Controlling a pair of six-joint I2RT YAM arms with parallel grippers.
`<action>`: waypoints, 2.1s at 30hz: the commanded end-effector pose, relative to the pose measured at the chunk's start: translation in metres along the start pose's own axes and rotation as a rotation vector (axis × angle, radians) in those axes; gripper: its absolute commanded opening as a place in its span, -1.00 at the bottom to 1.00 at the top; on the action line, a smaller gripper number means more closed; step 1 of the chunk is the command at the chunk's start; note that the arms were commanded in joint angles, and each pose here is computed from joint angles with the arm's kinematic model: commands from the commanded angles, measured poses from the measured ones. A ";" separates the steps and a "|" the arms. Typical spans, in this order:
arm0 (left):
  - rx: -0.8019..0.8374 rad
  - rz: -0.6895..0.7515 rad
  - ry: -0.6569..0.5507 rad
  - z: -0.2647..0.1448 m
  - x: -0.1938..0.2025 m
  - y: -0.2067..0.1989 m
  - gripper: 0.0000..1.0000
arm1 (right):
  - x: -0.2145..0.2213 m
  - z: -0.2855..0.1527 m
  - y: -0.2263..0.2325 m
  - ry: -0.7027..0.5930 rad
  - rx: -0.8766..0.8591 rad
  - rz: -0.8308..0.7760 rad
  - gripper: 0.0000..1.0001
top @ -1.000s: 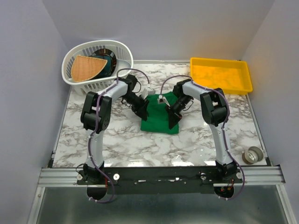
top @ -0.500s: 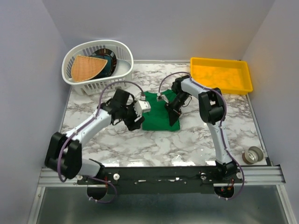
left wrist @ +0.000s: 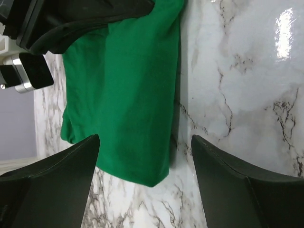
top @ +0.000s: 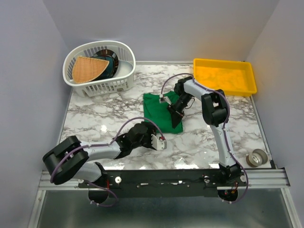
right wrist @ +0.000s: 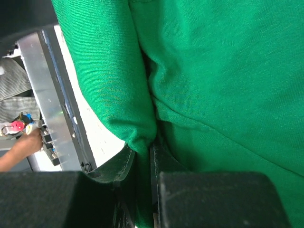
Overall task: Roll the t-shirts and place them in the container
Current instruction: Roll the T-shirt to the center of the board.
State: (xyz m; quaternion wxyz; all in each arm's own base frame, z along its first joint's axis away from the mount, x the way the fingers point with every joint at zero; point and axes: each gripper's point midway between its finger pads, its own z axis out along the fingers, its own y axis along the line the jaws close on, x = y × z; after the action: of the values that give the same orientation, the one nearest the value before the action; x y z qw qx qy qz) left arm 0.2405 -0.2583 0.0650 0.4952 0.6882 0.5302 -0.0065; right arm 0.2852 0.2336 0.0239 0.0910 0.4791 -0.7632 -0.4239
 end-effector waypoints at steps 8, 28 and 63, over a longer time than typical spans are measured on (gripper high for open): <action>-0.033 0.274 0.130 0.025 0.032 -0.009 0.39 | 0.037 0.003 -0.023 0.153 0.031 0.040 -0.57; 0.454 -0.027 0.258 0.026 0.047 -0.067 -0.43 | -0.014 -0.060 0.026 -0.095 0.134 -0.188 0.22; 0.882 -0.504 0.170 0.017 0.026 -0.028 -0.77 | -0.024 -0.032 0.072 -0.334 0.772 -1.256 0.55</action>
State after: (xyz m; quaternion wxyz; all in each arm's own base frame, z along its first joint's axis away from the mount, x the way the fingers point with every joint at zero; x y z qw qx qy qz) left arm 0.2706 -0.2660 0.0370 0.1675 0.7025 0.6441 -0.2521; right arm 0.2821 0.2410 0.1169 -0.4772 0.7309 -0.4645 -0.1493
